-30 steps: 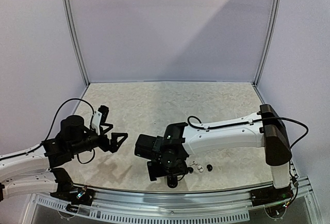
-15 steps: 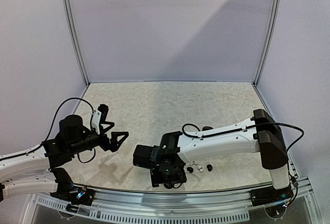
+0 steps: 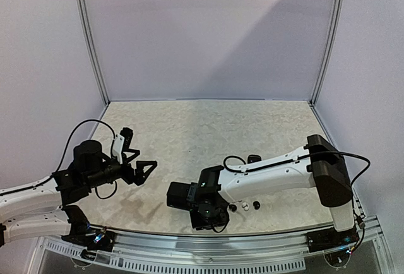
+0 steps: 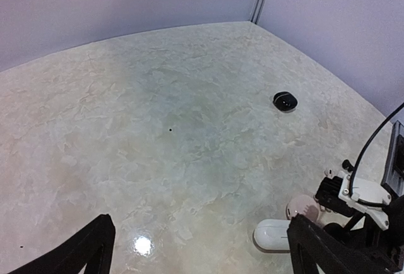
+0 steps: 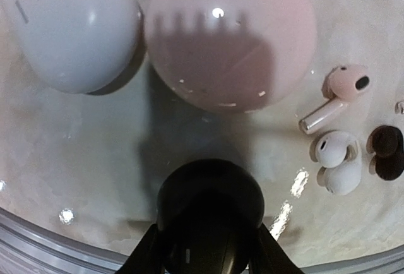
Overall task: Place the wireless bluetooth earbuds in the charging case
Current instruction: Pick up the charging case, then pass from the right arm to the left
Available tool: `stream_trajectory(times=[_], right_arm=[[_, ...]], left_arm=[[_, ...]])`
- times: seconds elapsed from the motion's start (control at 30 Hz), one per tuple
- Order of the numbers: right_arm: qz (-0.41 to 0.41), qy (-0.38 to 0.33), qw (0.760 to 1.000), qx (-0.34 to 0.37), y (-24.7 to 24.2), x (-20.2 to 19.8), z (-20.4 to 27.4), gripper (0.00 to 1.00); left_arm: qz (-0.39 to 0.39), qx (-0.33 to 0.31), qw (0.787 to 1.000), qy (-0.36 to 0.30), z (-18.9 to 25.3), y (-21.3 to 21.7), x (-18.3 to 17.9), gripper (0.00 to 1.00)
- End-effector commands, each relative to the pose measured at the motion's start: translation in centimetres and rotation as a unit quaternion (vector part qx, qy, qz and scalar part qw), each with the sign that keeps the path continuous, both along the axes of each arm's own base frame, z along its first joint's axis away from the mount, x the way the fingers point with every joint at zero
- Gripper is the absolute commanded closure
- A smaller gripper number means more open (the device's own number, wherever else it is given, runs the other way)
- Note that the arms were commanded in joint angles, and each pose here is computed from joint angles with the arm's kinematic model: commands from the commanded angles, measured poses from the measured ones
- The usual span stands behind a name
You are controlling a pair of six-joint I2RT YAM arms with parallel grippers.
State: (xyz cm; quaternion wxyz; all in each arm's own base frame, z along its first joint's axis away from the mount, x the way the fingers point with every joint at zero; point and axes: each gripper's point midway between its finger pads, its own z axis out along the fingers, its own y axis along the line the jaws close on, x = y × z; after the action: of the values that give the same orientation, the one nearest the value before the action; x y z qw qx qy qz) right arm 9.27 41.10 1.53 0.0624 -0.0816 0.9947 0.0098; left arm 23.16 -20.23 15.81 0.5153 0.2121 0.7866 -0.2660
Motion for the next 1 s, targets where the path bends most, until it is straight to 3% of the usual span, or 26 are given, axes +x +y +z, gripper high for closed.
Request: stream_trajectory(times=[0.0, 0.17, 0.27, 0.33, 0.47, 0.57, 0.73, 0.97], right_arm=[[0.023, -0.029, 0.999, -0.013, -0.7, 0.7, -0.4, 0.71], [0.1, -0.123, 0.987, -0.031, -1.1, 3.6, 4.2, 0.81], [0.192, -0.243, 0.95, -0.027, 0.3, 5.9, 10.6, 0.84], [0.242, -0.326, 0.914, -0.016, 1.8, 7.2, 15.4, 0.86], [0.382, -0.424, 0.821, -0.021, 4.6, 8.1, 22.2, 0.89], [0.448, -0.487, 0.749, -0.031, 6.9, 8.5, 26.1, 0.89], [0.505, -0.552, 0.663, -0.035, 9.7, 8.2, 31.0, 0.88], [0.516, -0.578, 0.632, -0.031, 11.7, 7.8, 33.7, 0.88]], left_arm=[[-0.018, -0.01, 1.0, 0.007, 0.1, -0.3, -0.4, 0.06], [-0.053, -0.042, 0.998, 0.015, 4.0, -1.2, -1.4, 0.12], [-0.093, -0.053, 0.993, 0.05, 5.8, -2.0, -2.8, 0.19], [-0.143, -0.073, 0.985, 0.055, 8.0, -3.1, -4.3, 0.23], [-0.255, -0.107, 0.96, 0.038, 12.4, -5.0, -7.3, 0.23], [-0.299, -0.111, 0.947, 0.036, 15.1, -5.5, -8.5, 0.19], [-0.317, -0.133, 0.938, 0.043, 18.1, -5.8, -8.5, 0.12], [-0.296, -0.152, 0.94, 0.079, 18.6, -5.5, -7.5, 0.25]])
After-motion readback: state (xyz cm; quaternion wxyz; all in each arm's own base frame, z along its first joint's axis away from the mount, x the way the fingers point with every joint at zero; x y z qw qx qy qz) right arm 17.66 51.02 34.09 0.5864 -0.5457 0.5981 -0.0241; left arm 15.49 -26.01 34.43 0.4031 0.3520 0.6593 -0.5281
